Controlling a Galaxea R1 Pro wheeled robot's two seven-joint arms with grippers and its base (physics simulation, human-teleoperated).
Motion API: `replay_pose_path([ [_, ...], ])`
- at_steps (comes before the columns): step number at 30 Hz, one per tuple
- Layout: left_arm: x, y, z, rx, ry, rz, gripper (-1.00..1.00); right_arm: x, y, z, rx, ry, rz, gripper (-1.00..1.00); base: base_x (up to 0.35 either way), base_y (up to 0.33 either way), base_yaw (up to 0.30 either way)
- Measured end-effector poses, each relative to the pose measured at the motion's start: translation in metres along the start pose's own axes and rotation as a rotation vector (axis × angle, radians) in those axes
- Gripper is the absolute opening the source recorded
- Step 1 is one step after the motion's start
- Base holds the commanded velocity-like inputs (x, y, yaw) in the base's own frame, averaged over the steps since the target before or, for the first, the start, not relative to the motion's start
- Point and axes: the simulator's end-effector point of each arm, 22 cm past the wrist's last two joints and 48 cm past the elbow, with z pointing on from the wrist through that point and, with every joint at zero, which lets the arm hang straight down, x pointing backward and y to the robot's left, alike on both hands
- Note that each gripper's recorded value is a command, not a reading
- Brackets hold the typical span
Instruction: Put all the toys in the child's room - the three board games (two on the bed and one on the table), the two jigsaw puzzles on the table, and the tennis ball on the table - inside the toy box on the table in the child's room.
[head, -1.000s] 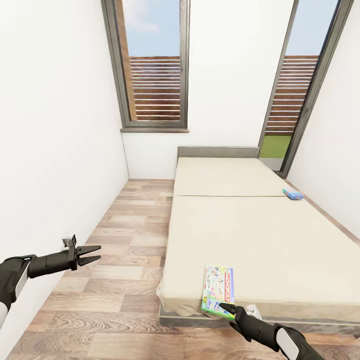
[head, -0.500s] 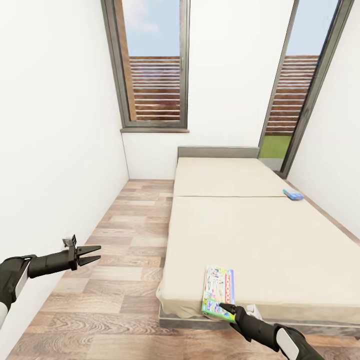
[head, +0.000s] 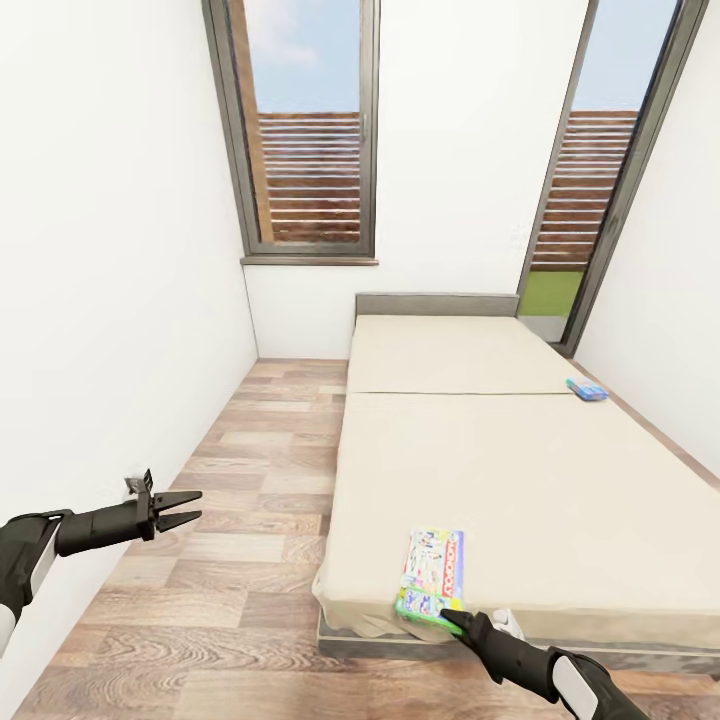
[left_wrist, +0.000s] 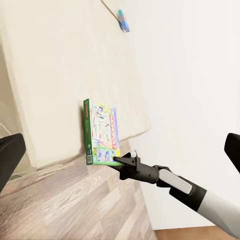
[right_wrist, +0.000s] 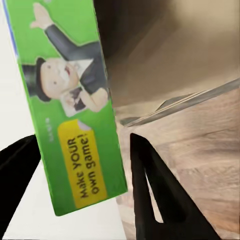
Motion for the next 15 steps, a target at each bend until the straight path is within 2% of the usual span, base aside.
replay_pose_path([
  [5, 0.0, 0.0, 0.0, 0.001, 0.0, -0.002, 1.0, 0.0, 0.0, 0.0, 0.001, 0.0, 0.0, -1.0, 0.0, 0.0, 0.0],
  [15, -0.01, -0.017, -0.003, 0.001, 0.0, 0.0, 1.0, -0.003, 0.017, -0.009, 0.001, 0.0, -0.001, -1.0, 0.0, 0.0, 0.0],
])
